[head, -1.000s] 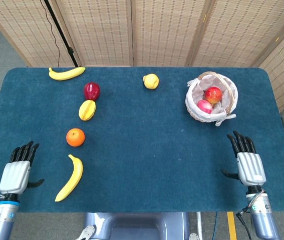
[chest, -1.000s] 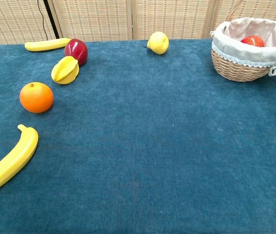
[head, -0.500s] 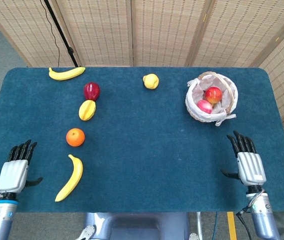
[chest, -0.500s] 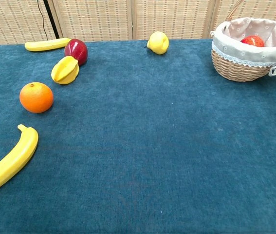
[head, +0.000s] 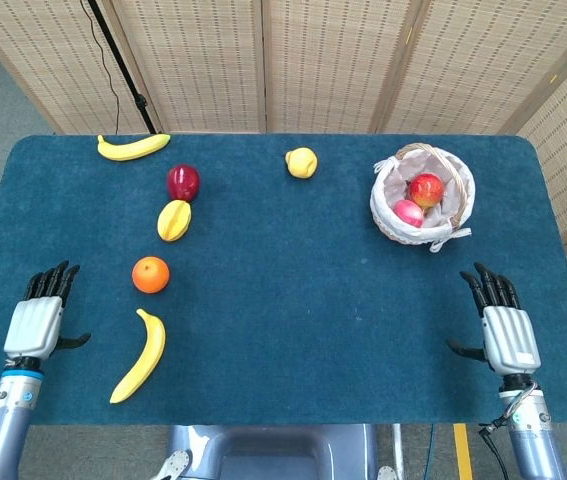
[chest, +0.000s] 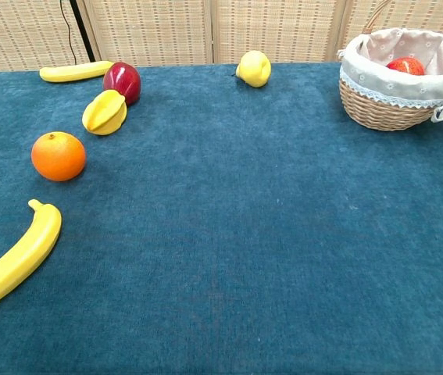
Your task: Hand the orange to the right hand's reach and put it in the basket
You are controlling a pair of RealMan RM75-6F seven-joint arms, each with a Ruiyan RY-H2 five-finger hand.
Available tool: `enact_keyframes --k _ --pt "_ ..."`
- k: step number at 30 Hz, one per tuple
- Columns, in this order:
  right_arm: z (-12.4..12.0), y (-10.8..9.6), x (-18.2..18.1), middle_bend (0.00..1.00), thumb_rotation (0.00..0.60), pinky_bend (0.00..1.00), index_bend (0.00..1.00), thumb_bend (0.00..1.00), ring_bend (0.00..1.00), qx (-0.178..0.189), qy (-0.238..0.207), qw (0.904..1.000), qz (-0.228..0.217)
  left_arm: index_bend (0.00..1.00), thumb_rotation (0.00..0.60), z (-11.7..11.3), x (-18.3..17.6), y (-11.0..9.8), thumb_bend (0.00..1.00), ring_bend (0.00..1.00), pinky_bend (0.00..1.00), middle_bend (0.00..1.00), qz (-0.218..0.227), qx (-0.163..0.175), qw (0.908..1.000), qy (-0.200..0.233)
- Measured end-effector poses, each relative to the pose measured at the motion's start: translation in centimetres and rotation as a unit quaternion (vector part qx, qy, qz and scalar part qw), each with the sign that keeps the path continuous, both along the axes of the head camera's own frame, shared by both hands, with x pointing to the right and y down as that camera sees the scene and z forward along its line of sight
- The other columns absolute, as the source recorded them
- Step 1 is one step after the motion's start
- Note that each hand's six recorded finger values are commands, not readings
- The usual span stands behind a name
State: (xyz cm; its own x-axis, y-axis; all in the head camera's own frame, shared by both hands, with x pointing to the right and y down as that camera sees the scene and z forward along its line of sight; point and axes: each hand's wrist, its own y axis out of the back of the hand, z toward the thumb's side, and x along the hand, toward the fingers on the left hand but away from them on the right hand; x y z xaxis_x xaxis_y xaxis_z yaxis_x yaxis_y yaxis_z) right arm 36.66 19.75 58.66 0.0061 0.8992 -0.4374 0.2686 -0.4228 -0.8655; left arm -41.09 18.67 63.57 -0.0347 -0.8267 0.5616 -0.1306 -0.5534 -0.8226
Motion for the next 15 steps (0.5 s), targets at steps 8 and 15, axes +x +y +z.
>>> enact_keyframes --k 8,15 --pt "-0.3 0.0 0.1 0.0 0.6 0.0 0.11 0.0 0.0 0.004 -0.008 1.0 0.002 0.0 0.6 2.8 2.1 -3.6 0.0 0.0 0.0 0.0 0.017 -0.003 0.9996 0.024" --pt "-0.4 0.1 0.0 0.0 0.6 0.0 0.11 0.0 0.0 0.003 -0.013 0.9999 0.0 0.0 0.6 5.2 5.0 -4.8 0.0 0.0 0.0 0.0 0.032 -0.011 0.9982 0.049"
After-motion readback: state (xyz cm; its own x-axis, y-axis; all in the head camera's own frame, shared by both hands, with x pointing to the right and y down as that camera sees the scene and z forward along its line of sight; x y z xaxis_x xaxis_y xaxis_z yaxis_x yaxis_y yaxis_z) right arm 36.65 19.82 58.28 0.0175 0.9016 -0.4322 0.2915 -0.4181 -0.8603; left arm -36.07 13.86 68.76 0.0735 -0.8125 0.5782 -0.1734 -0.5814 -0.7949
